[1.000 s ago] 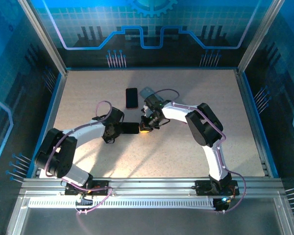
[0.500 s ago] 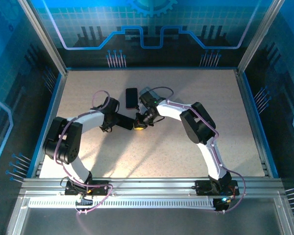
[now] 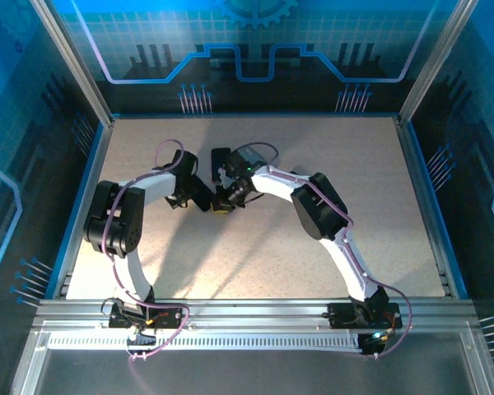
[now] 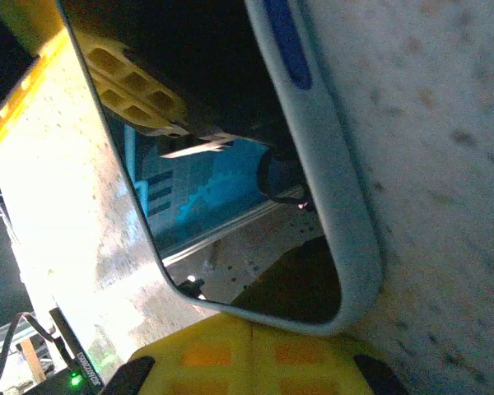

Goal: Put the phone into the phone case

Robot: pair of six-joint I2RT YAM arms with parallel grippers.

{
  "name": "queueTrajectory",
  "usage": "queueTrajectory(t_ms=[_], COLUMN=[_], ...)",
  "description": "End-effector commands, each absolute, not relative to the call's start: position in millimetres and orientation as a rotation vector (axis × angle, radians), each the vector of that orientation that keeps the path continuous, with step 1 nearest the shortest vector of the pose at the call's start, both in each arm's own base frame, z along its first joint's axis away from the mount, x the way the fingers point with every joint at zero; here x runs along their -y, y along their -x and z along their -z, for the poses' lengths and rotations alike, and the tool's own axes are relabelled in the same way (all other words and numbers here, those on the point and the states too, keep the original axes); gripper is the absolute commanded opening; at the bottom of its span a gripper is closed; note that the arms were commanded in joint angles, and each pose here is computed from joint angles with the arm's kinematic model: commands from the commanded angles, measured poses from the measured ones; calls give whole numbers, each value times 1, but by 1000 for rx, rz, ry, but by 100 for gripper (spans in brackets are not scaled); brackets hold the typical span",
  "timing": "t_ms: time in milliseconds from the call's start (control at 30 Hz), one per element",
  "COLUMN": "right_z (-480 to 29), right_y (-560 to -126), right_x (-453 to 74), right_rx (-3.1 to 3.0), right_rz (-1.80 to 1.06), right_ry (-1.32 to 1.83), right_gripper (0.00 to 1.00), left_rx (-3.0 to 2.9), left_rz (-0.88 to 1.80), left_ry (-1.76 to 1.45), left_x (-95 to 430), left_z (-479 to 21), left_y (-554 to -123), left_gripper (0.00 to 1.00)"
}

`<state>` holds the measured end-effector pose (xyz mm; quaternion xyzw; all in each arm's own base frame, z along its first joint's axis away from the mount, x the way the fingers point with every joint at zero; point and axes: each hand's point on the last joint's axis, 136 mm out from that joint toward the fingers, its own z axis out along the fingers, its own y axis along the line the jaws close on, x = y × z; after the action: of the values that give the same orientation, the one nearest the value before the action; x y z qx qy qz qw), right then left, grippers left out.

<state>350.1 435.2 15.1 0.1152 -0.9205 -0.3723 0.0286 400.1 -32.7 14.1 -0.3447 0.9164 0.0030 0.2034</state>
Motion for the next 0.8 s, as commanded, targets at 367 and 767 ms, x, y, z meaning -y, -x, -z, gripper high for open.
queueTrajectory(t_ms=[367, 767], right_z=[6, 7], right_y=[-372, -391], right_x=[-492, -503], right_rx=[2864, 2892], right_rz=[1261, 1290], right_ry=[-474, -495], right_gripper=[0, 0], left_rx=[-2504, -2418], left_rz=[145, 84], left_ry=[1073, 1186], left_x=[26, -5], left_z=[-10, -26], left_y=[-445, -465], left_gripper=[0, 0])
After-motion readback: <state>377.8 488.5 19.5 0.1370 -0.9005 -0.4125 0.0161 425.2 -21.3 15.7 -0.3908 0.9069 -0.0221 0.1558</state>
